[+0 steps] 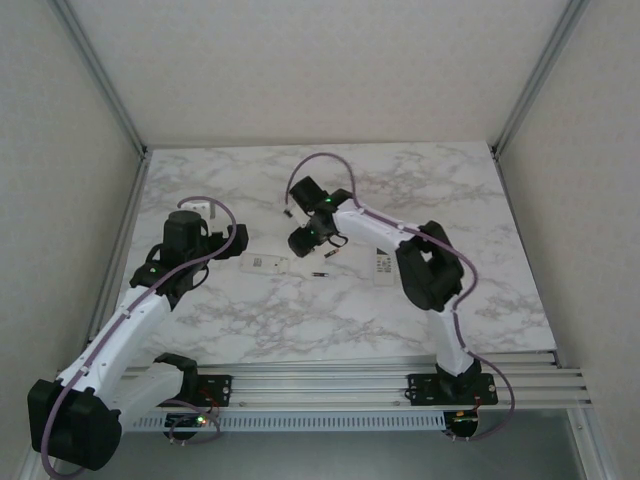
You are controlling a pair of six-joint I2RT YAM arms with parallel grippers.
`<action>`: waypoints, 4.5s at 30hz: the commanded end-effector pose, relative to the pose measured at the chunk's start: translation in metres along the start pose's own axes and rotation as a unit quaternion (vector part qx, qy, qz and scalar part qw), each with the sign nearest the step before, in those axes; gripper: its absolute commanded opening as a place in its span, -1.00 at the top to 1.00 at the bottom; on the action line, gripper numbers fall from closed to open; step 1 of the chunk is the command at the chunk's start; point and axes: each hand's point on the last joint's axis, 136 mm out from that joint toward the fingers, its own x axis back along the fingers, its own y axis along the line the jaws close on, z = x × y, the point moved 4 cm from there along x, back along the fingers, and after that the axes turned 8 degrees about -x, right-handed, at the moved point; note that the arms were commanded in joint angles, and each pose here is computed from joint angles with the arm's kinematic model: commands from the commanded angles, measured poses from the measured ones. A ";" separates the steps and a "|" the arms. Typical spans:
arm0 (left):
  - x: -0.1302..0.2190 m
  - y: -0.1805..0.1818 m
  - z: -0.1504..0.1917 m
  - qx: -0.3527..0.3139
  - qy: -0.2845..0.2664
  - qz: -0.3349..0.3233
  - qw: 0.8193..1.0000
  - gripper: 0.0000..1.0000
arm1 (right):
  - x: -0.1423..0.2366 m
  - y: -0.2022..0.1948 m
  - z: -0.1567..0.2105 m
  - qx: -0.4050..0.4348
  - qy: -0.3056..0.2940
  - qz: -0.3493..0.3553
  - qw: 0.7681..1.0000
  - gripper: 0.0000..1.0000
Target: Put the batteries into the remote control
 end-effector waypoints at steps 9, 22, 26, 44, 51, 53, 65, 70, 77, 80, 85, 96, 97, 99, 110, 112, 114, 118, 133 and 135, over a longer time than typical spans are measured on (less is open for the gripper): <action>0.009 -0.003 -0.008 0.000 -0.027 0.020 0.999 -0.99 | -0.024 0.005 0.023 -0.489 0.055 -0.026 0.870 -0.18; 0.011 -0.003 -0.007 -0.002 -0.029 0.021 0.999 -0.99 | -0.057 0.004 0.024 -0.470 0.075 0.005 0.880 0.13; 0.012 -0.003 -0.007 -0.001 -0.031 0.019 0.999 -0.99 | -0.059 0.002 0.028 -0.470 0.079 0.014 0.879 0.28; 0.014 -0.001 -0.008 -0.001 -0.034 0.012 0.999 -0.99 | -0.047 0.001 0.017 -0.435 0.062 0.013 0.898 0.74; 0.015 0.007 -0.009 0.016 -0.037 -0.016 0.999 -0.99 | 0.011 0.031 0.016 -0.387 0.017 -0.035 0.921 0.80; 0.015 0.013 -0.009 0.021 -0.038 -0.037 0.998 -0.99 | 0.019 0.051 0.026 -0.379 0.024 -0.057 0.923 0.80; 0.021 0.019 -0.010 0.029 -0.047 -0.055 0.997 -0.99 | -0.011 0.099 0.033 -0.380 0.040 -0.061 0.922 0.79; 0.022 0.019 -0.012 0.028 -0.052 -0.054 0.997 -0.99 | -0.029 0.095 0.030 -0.369 0.035 -0.035 0.928 0.77; 0.022 0.019 -0.012 0.028 -0.051 -0.052 0.997 -0.99 | -0.042 0.089 0.035 -0.370 0.043 -0.017 0.928 0.74; 0.022 0.019 -0.012 0.028 -0.051 -0.051 0.997 -0.99 | -0.045 0.090 0.037 -0.369 0.051 -0.018 0.928 0.71; 0.021 0.019 -0.011 0.028 -0.049 -0.053 0.997 -0.99 | -0.044 0.092 0.035 -0.367 0.055 -0.024 0.928 0.62; 0.007 0.008 -0.005 0.058 0.006 -0.021 0.998 -0.99 | -0.024 0.088 0.033 -0.355 0.050 -0.017 0.933 0.60; 0.002 0.004 -0.004 0.075 0.031 -0.010 0.997 -0.99 | -0.021 0.086 0.035 -0.356 0.048 -0.014 0.933 0.60; -0.008 -0.002 0.002 0.112 0.069 0.001 0.991 -0.99 | -0.018 0.081 0.038 -0.361 0.046 -0.011 0.932 0.60; -0.074 0.017 0.050 0.156 0.130 -0.059 0.977 -0.89 | -0.031 0.074 0.031 -0.377 0.039 -0.021 0.925 0.59; -0.082 0.019 0.054 0.159 0.133 -0.065 0.976 -0.80 | -0.034 0.074 0.029 -0.376 0.041 -0.022 0.925 0.58; -0.089 0.019 0.059 0.157 0.143 -0.063 0.975 -0.72 | -0.037 0.075 0.028 -0.376 0.045 -0.023 0.925 0.59; -0.101 0.016 0.069 0.158 0.163 -0.051 0.973 -0.64 | -0.040 0.077 0.028 -0.376 0.051 -0.029 0.925 0.58; -0.118 0.013 0.097 0.170 0.203 -0.038 0.963 -0.56 | -0.052 0.080 0.035 -0.380 0.069 -0.028 0.922 0.58; -0.120 0.013 0.102 0.171 0.210 -0.036 0.962 -0.54 | -0.053 0.081 0.034 -0.380 0.068 -0.028 0.922 0.58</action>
